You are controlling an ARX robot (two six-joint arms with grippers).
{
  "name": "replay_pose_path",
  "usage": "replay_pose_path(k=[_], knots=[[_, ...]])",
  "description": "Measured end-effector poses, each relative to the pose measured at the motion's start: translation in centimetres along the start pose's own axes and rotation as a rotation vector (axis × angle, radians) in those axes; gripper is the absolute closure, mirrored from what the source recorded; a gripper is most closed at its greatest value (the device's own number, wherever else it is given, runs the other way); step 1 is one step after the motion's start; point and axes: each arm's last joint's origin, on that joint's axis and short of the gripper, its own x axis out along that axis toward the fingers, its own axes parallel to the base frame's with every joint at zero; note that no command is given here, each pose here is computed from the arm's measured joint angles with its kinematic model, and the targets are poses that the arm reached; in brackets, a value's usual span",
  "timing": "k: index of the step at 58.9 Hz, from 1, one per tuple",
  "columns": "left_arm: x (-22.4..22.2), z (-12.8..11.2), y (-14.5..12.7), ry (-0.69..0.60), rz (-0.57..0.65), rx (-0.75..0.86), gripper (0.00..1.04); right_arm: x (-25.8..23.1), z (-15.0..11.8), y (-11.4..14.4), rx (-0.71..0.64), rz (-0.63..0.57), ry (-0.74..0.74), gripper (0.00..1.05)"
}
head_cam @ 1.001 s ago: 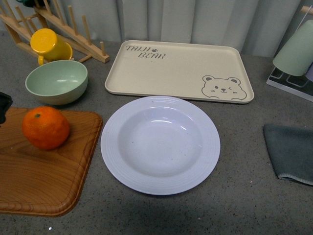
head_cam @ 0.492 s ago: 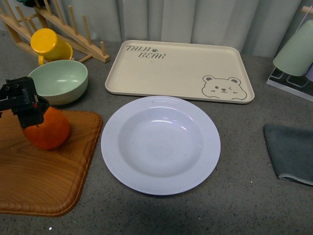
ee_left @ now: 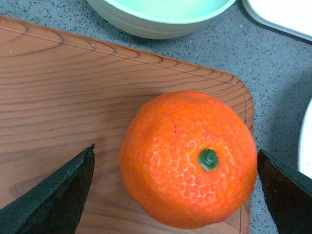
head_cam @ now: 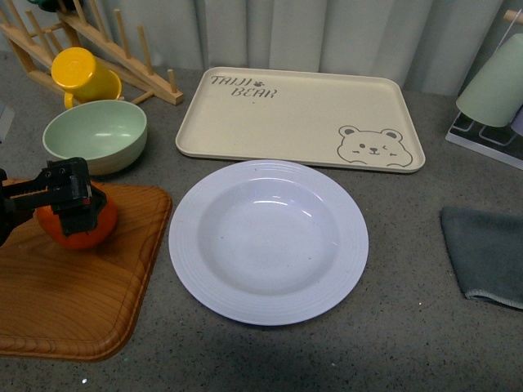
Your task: Place orange and plate with both arms
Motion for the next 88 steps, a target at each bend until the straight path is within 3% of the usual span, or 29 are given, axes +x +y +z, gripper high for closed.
replay_pose_path(k=[8,17,28,45,57,88], knots=[[0.2,0.1,0.1,0.004,-0.003,0.001,0.29,0.0,0.0,0.0,0.0,0.0,0.0,0.09],[0.2,0.1,0.1,0.003,-0.002,0.0,0.38,0.0,0.0,0.0,0.0,0.0,0.0,0.09],[-0.4,0.5,-1.0,-0.003,-0.006,0.016,0.4,0.0,0.0,0.0,0.0,0.0,0.0,0.09],[-1.5,1.0,-9.0,-0.024,-0.23,0.135,0.4,0.0,0.0,0.0,0.0,0.0,0.0,0.09],[-0.4,0.5,-12.6,-0.023,-0.277,0.158,0.4,0.0,0.0,0.0,0.0,0.0,0.0,0.09],[3.3,-1.4,-13.6,0.08,-0.263,0.14,0.4,0.0,0.0,0.0,0.0,0.0,0.0,0.09]])
